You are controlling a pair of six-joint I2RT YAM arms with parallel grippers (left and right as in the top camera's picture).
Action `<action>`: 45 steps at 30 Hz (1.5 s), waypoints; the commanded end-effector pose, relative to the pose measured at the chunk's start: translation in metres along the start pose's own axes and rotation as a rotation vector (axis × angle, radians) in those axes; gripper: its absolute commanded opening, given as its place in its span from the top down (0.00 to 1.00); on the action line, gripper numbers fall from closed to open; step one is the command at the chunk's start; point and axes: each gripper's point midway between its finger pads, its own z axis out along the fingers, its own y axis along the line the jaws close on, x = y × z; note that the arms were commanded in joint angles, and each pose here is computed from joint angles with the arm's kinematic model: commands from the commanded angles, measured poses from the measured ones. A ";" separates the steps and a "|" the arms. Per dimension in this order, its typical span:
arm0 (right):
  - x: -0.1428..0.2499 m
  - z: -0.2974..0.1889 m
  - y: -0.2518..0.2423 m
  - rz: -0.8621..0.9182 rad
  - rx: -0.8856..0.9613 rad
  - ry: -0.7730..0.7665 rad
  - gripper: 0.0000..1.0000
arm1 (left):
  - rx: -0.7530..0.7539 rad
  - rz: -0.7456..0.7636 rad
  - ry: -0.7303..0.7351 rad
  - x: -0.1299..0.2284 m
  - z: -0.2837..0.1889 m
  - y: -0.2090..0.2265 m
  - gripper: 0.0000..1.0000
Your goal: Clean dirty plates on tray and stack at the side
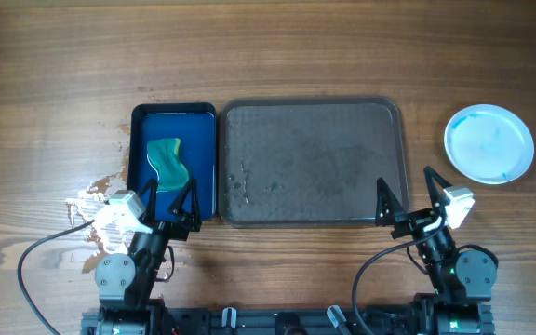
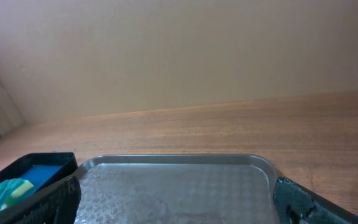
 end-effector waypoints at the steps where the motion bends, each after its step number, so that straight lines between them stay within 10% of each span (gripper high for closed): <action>1: -0.002 -0.001 0.002 -0.025 -0.013 -0.011 0.00 | 0.004 -0.006 0.002 0.000 -0.001 0.000 0.00; 45: -0.003 -0.001 -0.005 -0.233 0.028 -0.015 0.00 | 0.004 -0.006 0.002 0.000 -0.001 0.000 0.00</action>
